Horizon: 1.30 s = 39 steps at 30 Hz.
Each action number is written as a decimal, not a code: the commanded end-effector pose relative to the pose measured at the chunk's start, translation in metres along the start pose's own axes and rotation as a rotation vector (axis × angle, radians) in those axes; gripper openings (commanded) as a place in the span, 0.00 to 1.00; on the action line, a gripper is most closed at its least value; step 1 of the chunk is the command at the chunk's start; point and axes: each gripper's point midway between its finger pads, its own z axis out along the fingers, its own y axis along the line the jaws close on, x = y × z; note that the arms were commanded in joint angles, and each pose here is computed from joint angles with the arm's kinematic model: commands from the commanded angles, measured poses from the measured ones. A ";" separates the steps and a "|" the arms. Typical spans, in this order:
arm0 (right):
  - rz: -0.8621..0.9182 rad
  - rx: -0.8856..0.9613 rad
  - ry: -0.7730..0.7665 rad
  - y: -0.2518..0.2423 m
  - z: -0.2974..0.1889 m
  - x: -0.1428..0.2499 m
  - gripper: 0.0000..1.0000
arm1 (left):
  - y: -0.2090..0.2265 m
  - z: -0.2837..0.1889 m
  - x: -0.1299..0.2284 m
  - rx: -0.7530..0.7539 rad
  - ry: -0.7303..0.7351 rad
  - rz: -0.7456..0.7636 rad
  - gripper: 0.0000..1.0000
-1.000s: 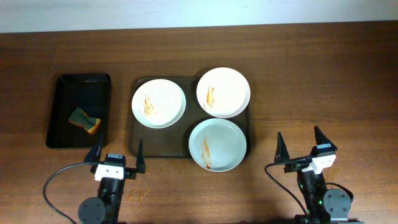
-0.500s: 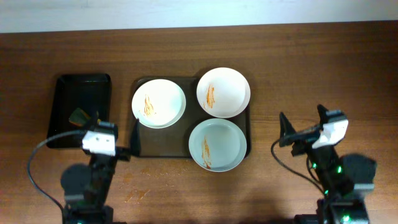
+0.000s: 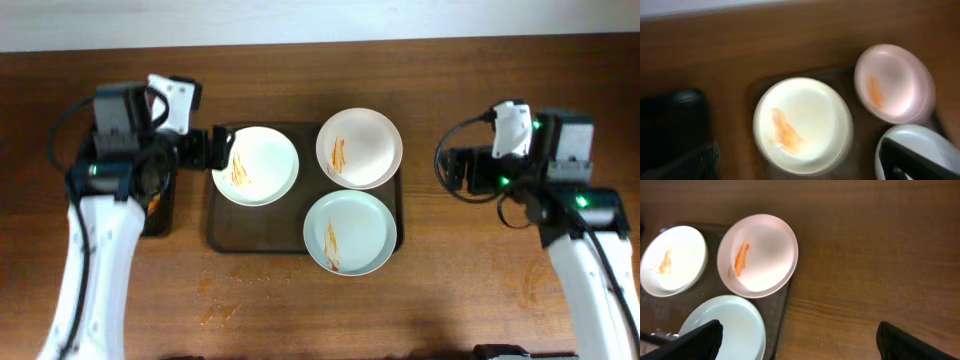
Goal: Clean dirty plates on tray and stack at the side
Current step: 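Reach left gripper to sponge and right gripper to top-right plate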
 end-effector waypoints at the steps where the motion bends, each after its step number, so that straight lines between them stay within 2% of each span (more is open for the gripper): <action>1: 0.063 -0.047 0.028 0.000 0.027 -0.006 0.98 | -0.036 0.017 -0.005 0.271 0.028 -0.021 1.00; 4: 0.132 -0.212 0.014 0.025 0.048 -0.018 0.98 | -0.033 0.032 0.012 0.286 0.103 -0.061 1.00; 8: 0.159 -0.183 0.026 0.050 0.062 -0.034 0.99 | -0.031 0.039 0.018 0.287 0.128 -0.073 1.00; 10: 0.131 -0.175 0.051 0.076 0.069 -0.042 0.99 | -0.020 0.042 0.019 0.223 0.135 -0.081 1.00; 12: 0.092 -0.155 0.088 0.103 0.082 -0.049 0.97 | 0.009 0.045 0.026 0.035 0.172 -0.208 1.00; 14: 0.063 -0.157 0.150 0.139 0.111 -0.052 0.92 | 0.057 0.032 0.037 -0.278 0.207 -0.335 1.00; 19: 0.092 -0.187 0.239 0.184 0.164 -0.030 0.80 | 0.090 0.010 0.039 -0.495 0.216 -0.354 1.00; 23: 0.087 -0.205 0.297 0.213 0.196 0.000 0.72 | 0.118 -0.004 0.050 -0.535 0.206 -0.496 1.00; 27: 0.049 -0.203 0.324 0.230 0.213 0.021 0.65 | 0.136 -0.013 0.055 -0.518 0.194 -0.567 1.00; 35: 0.051 -0.155 0.372 0.236 0.244 0.053 0.43 | 0.148 -0.009 0.065 -0.533 0.218 -0.595 1.00; 39: 0.072 -0.144 0.388 0.234 0.261 0.065 0.42 | 0.152 0.005 0.076 -0.531 0.265 -0.604 1.00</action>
